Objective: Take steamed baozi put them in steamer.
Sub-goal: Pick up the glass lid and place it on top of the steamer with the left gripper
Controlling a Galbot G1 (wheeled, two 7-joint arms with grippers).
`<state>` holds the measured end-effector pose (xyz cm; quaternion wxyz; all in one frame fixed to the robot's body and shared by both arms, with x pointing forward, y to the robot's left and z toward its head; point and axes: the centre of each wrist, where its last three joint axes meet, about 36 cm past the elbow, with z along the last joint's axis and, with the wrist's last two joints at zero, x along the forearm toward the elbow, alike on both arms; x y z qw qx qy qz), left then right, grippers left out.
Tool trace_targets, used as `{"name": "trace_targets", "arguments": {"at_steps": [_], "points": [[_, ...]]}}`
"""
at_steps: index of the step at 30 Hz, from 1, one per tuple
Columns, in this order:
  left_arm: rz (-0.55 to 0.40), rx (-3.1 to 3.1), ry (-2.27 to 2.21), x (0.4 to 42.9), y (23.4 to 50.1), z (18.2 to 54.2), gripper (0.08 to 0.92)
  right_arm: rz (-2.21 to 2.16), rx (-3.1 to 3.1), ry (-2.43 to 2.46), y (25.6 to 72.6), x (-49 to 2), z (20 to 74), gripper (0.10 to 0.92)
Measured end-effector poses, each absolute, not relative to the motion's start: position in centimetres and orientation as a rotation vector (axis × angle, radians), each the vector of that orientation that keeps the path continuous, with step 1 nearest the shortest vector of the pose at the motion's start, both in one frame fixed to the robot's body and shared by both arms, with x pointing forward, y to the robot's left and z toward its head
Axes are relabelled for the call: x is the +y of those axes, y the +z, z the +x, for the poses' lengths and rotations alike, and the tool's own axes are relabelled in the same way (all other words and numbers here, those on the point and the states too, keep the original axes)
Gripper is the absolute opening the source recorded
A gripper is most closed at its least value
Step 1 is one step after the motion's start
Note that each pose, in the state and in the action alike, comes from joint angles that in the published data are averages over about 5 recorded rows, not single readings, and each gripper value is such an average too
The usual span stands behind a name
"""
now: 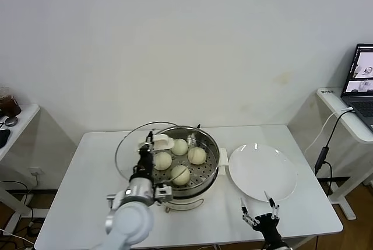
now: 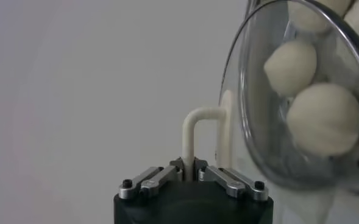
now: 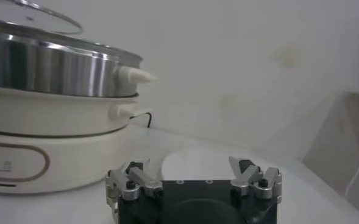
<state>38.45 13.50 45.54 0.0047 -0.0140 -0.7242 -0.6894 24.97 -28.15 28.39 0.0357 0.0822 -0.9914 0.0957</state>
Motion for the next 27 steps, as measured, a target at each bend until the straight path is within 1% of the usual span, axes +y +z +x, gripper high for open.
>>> {"name": "trace_targets", "arguments": {"at_steps": [12, 27], "points": [[-0.072, -2.261, -2.178, 8.6, 44.5, 39.0, 0.17, 0.264, -3.04, 0.302, 28.3, -28.0, 24.9, 0.823], [-0.079, -2.247, -2.188, 6.3, 43.5, 38.7, 0.17, 0.286, -3.036, 0.301, 28.1, -27.5, 24.9, 0.823]]}}
